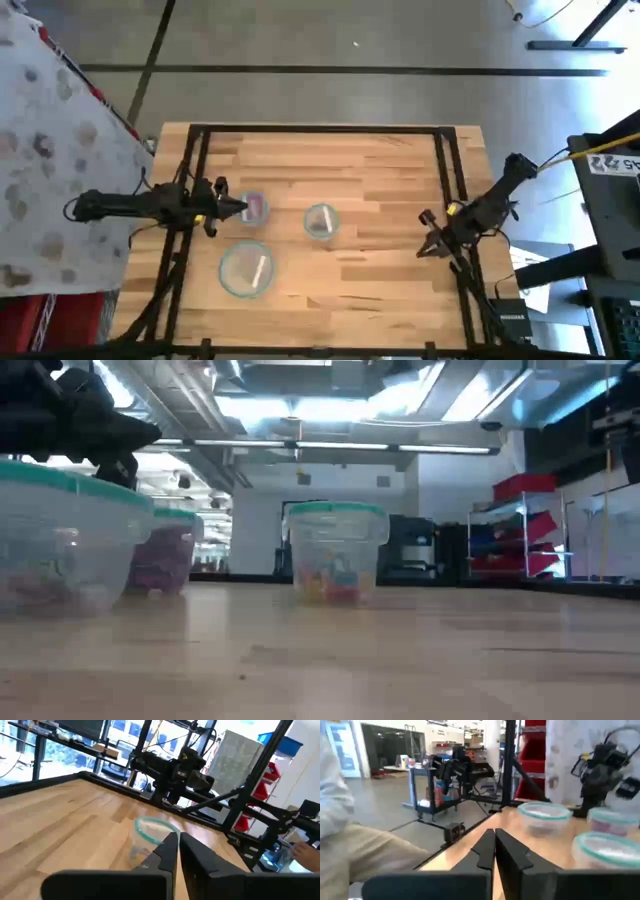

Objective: Sort candy
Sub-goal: Return to Home Position

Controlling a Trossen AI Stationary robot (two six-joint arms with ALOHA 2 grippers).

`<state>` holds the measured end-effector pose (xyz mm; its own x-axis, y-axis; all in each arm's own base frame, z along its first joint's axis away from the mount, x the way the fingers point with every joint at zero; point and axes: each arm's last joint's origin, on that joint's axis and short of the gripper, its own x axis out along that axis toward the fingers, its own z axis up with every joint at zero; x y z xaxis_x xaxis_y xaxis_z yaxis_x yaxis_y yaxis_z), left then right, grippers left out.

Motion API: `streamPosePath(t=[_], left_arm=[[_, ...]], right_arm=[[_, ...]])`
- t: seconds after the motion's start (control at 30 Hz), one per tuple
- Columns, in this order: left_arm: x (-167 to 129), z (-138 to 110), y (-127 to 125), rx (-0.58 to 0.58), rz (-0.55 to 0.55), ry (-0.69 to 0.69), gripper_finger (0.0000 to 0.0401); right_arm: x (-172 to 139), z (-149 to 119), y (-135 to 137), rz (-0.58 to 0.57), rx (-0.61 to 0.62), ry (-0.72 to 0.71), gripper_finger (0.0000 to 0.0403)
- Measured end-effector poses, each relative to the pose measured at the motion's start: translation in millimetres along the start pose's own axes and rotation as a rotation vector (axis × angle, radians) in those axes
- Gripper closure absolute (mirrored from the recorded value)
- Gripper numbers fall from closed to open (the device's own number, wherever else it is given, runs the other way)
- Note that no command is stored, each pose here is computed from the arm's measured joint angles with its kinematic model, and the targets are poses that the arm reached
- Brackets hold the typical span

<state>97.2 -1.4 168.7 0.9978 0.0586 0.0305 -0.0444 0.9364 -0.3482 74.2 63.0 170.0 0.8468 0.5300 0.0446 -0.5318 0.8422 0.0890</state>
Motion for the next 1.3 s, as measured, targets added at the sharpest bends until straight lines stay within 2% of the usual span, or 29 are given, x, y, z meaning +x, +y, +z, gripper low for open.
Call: streamPosePath(t=[0.07,0.13,0.33,0.4,0.53,0.7,0.97,1.1,1.3], left_arm=[[0.0,-0.1,0.0,0.000,0.000,0.001,0.0398],[0.0,0.0,0.0,0.000,0.000,0.000,0.0398],[0.0,0.0,0.0,0.000,0.000,0.000,0.0398],[0.0,0.0,0.0,0.000,0.000,0.000,0.0398],[0.0,0.0,0.0,0.000,0.000,0.000,0.0398],[0.0,0.0,0.0,0.000,0.000,0.000,0.0398],[0.0,-0.1,0.0,0.000,0.000,0.001,0.0398],[0.0,0.0,0.0,0.000,0.000,0.000,0.0398],[0.0,-0.1,0.0,0.000,0.000,0.001,0.0398]], right_arm=[[0.0,-0.2,0.5,0.017,0.081,0.003,0.0403],[-0.1,0.2,1.2,0.041,0.100,0.002,0.0403],[-0.2,5.0,-0.1,0.175,-0.034,-0.042,0.0403],[0.3,6.8,-6.3,0.138,-0.042,-0.058,0.0403],[0.0,7.2,-24.3,-0.025,-0.050,-0.056,0.0403],[-5.3,5.0,-46.2,-0.164,-0.065,-0.018,0.0403],[-20.5,8.7,-72.9,-0.445,-0.009,-0.056,0.0403],[-20.7,8.7,-73.1,-0.444,-0.015,-0.055,0.0403],[-15.6,8.4,-65.2,-0.292,-0.007,-0.045,0.0403]])
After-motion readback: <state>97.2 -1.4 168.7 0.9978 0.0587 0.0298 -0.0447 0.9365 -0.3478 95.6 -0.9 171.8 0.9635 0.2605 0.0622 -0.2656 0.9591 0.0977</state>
